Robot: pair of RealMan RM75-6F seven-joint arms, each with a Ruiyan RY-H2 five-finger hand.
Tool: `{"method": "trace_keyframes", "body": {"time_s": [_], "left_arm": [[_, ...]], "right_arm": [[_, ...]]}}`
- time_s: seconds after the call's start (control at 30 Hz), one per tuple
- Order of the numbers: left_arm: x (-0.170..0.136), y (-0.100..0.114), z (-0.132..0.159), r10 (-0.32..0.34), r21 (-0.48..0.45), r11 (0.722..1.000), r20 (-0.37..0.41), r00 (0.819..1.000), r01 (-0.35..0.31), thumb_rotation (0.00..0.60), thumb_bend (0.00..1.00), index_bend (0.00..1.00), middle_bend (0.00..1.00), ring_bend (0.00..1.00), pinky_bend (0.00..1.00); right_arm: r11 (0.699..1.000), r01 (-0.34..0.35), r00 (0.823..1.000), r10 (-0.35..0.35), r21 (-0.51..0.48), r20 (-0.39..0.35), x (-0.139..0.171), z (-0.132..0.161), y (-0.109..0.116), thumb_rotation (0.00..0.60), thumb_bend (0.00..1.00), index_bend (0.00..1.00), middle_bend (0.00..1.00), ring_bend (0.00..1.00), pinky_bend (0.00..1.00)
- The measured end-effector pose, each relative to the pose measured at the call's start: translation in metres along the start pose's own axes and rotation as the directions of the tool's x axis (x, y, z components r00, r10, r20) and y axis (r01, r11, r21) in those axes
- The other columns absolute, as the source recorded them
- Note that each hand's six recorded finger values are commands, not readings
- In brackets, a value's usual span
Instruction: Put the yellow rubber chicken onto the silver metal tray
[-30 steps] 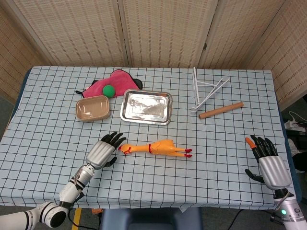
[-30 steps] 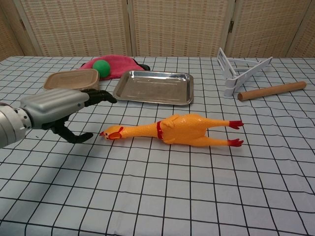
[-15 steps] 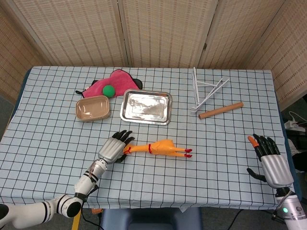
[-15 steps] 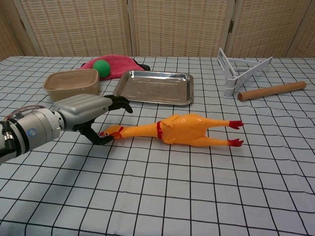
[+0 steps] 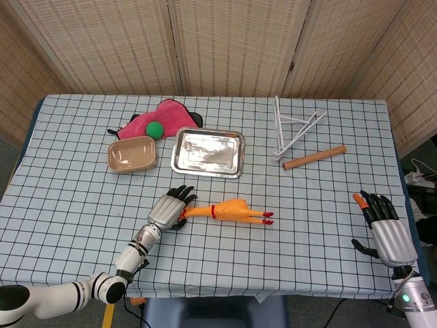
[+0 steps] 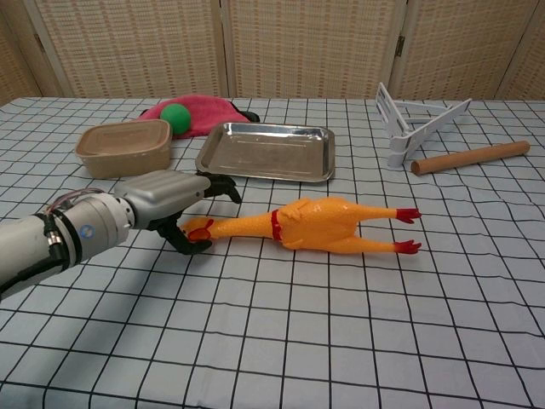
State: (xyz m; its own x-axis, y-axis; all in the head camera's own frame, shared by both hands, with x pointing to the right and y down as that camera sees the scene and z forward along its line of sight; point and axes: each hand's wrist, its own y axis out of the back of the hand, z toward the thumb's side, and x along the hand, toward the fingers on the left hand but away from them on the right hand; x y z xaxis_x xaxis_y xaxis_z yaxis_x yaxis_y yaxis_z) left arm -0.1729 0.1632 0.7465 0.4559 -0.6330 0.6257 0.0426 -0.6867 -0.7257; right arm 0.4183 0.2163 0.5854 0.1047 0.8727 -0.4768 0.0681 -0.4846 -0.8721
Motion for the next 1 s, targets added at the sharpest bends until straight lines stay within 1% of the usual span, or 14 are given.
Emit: {"method": "trace_keyframes", "body": {"time_s": [0.13,0.23,0.37,0.47,0.57,0.67,0.73,0.87,1.0], "left_arm": [[0.007,-0.004,-0.002,0.003,-0.008,1.000,-0.014,1.000,-0.003,0.600,0.38,0.27,0.00,0.00,0.15],[0.010,-0.005,-0.001,0.015,-0.021,1.000,-0.012,1.000,-0.015,0.600,0.38,0.34,0.03,0.02,0.15],[0.013,-0.006,0.003,0.036,-0.027,0.999,0.000,0.999,-0.036,0.600,0.38,0.45,0.12,0.06,0.15],[0.013,-0.005,0.008,0.050,-0.034,0.998,0.016,0.999,-0.049,0.600,0.38,0.47,0.16,0.09,0.15],[0.014,-0.004,0.013,0.066,-0.040,0.997,0.028,0.997,-0.065,0.600,0.39,0.52,0.22,0.13,0.15],[0.015,-0.004,0.016,0.075,-0.040,0.997,0.034,0.997,-0.073,0.600,0.46,0.60,0.33,0.21,0.15],[0.015,-0.004,0.016,0.074,-0.037,0.997,0.037,0.997,-0.073,0.600,0.52,0.66,0.41,0.25,0.16],[0.015,-0.005,0.015,0.082,-0.043,0.996,0.039,0.996,-0.080,0.600,0.62,0.76,0.52,0.31,0.17],[0.012,-0.005,0.019,0.076,-0.116,0.991,0.052,0.996,-0.070,0.600,0.74,0.82,0.59,0.37,0.24]], "right_arm": [[1.000,-0.001,1.000,0.001,-0.001,0.007,0.000,-0.002,0.001,0.600,0.14,0.00,0.00,0.00,0.00],[1.000,-0.001,1.000,0.001,0.000,0.011,0.000,-0.003,0.001,0.600,0.14,0.00,0.00,0.00,0.00],[1.000,-0.002,1.000,0.002,0.000,0.013,-0.001,-0.004,0.001,0.600,0.14,0.00,0.00,0.00,0.00],[1.000,-0.006,1.000,0.006,0.001,0.013,-0.001,-0.003,0.000,0.600,0.14,0.00,0.00,0.00,0.00],[1.000,-0.007,1.000,0.007,0.000,0.009,-0.001,-0.002,0.000,0.600,0.14,0.00,0.00,0.00,0.00],[1.000,-0.006,1.000,0.006,-0.002,0.007,0.000,-0.002,0.001,0.600,0.14,0.00,0.00,0.00,0.00],[1.000,-0.007,1.000,0.007,-0.004,0.007,0.000,-0.002,0.001,0.600,0.14,0.00,0.00,0.00,0.00],[1.000,-0.008,1.000,0.008,-0.005,0.007,0.000,-0.003,0.001,0.600,0.14,0.00,0.00,0.00,0.00],[1.000,-0.010,1.000,0.010,-0.005,0.004,0.001,-0.002,0.001,0.600,0.14,0.00,0.00,0.00,0.00]]}}
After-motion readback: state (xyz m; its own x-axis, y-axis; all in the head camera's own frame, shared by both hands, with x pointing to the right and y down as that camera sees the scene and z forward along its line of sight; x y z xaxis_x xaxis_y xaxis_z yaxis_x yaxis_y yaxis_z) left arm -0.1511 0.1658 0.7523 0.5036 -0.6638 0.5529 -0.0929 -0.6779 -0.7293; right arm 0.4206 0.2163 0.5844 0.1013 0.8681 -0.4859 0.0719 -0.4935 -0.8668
